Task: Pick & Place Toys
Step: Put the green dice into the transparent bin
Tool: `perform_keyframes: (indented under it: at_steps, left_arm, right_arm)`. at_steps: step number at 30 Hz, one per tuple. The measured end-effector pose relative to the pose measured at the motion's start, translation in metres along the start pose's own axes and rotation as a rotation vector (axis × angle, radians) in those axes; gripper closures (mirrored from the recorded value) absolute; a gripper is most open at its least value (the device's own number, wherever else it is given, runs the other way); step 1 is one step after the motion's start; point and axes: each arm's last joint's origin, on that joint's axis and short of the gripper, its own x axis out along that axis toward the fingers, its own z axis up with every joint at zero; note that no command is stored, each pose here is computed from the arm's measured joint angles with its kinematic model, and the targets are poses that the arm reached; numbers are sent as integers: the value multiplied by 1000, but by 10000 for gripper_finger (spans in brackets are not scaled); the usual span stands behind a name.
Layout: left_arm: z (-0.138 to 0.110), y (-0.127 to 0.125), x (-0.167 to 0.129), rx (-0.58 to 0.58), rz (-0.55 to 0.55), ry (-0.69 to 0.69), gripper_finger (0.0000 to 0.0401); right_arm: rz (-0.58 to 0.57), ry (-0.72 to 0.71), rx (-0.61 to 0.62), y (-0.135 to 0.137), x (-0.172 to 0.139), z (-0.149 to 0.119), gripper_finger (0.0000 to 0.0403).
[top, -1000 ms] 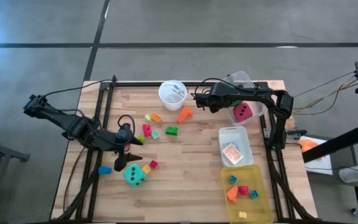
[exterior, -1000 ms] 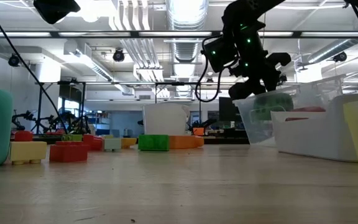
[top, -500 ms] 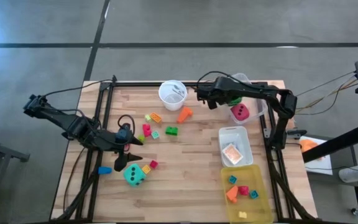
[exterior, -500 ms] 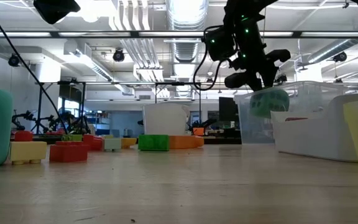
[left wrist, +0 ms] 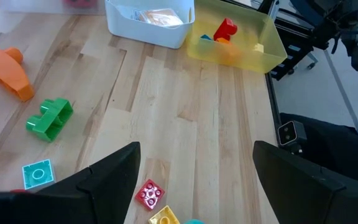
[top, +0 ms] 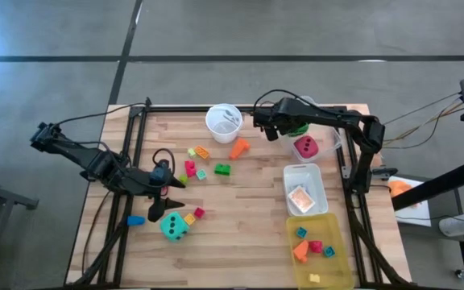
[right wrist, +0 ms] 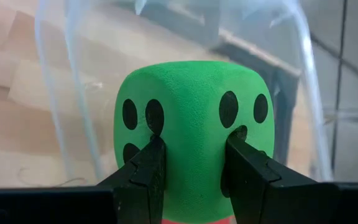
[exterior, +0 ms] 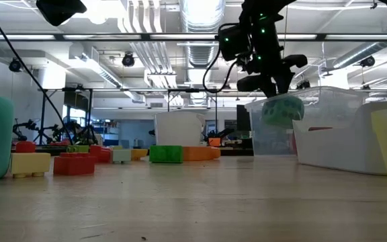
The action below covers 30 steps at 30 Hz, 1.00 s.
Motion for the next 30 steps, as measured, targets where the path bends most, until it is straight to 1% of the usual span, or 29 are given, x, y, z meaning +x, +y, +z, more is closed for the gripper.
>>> perform_keyframes:
  at_steps: [3, 11, 16, 30]
  left_arm:
    - [0, 0, 0, 0, 0, 0, 87]
    - [0, 0, 0, 1, 0, 0, 87]
    - [0, 0, 0, 1, 1, 1, 87]
    - [0, 0, 0, 0, 1, 2, 87]
  right_arm:
    - [-21, -22, -44, 1, 2, 1, 285]
    - [4, -6, -40, 8, 10, -2, 285]
    - [4, 22, -53, 8, 17, -5, 286]
    - [28, 68, -41, 8, 27, -5, 287]
